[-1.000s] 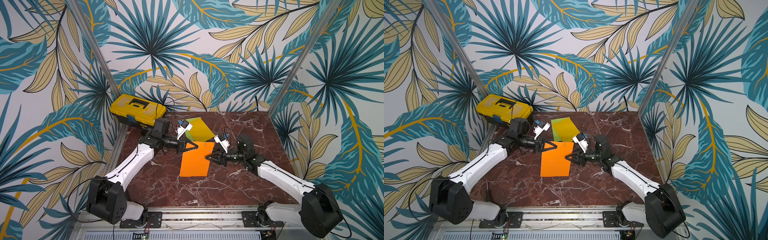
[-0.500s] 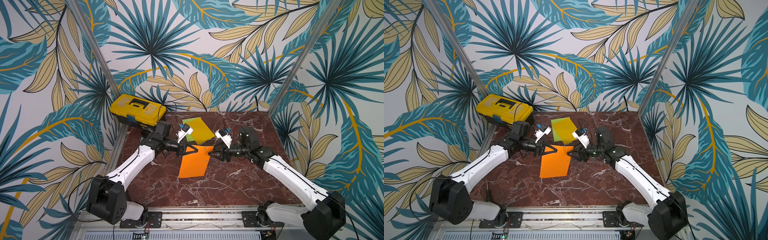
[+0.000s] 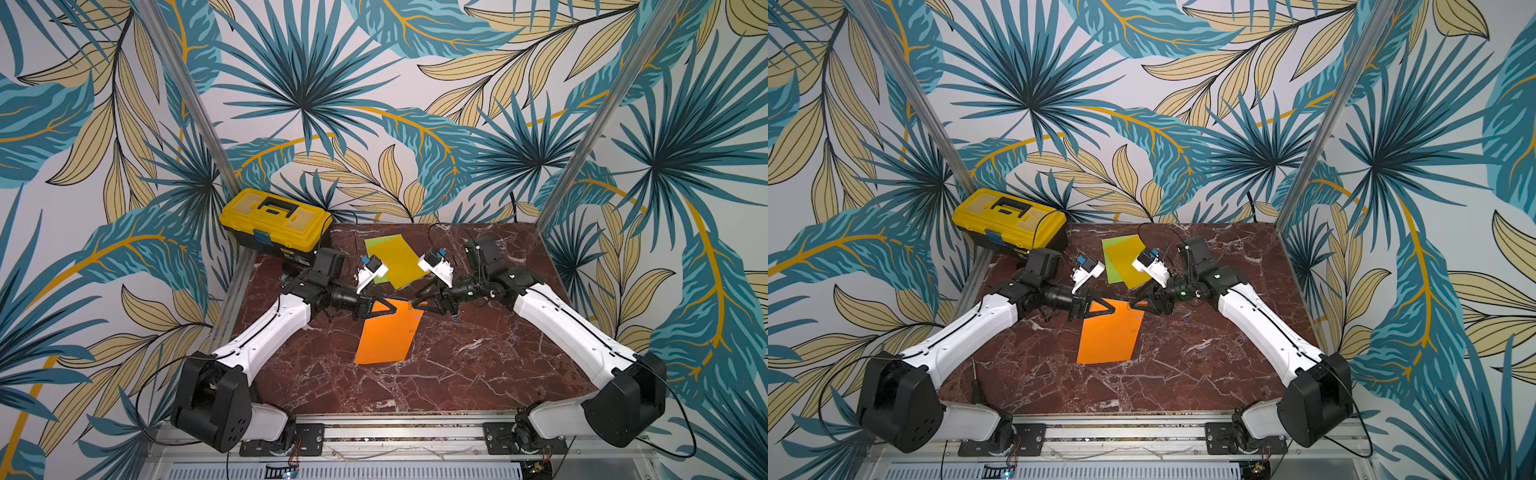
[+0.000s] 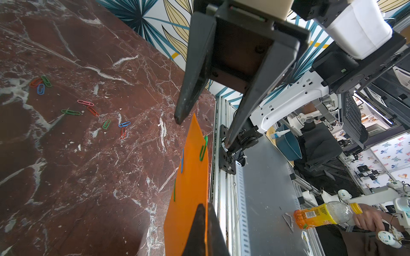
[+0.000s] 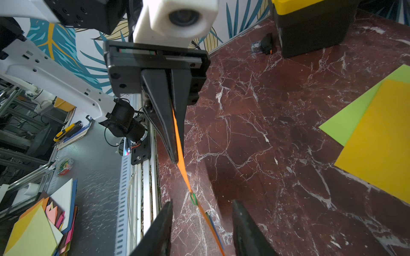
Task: Unclip the paperclips from the documents
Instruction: Adjust the document, then remove the paper clip from the document.
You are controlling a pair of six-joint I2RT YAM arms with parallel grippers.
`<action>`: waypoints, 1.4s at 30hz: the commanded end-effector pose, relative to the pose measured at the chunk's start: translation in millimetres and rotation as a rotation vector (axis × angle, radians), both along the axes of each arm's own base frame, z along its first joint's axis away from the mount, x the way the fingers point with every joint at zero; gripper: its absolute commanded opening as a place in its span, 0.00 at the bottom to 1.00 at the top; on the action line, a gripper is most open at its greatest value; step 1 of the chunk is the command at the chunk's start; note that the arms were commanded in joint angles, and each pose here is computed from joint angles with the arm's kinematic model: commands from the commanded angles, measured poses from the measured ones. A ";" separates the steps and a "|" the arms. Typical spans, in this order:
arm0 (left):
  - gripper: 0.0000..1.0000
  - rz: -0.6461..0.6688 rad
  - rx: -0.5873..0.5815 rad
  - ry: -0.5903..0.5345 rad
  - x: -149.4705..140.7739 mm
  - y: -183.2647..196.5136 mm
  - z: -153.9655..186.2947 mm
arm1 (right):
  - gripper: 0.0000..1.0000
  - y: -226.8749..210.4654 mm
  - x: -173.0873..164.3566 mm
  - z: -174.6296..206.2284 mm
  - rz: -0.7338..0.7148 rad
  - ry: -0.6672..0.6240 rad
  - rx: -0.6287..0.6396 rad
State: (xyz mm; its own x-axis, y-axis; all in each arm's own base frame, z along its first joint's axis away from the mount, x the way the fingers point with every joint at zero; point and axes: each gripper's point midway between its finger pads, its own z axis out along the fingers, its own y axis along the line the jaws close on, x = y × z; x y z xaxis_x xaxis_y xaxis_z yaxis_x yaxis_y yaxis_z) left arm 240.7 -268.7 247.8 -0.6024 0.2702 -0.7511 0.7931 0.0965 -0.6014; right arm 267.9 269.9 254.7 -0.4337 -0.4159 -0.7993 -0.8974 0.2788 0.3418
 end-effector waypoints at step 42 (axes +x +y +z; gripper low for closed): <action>0.00 -0.041 0.001 0.028 -9.7 -3.7 -6.9 | 0.02 10.0 -17.8 -4.4 0.103 0.053 0.046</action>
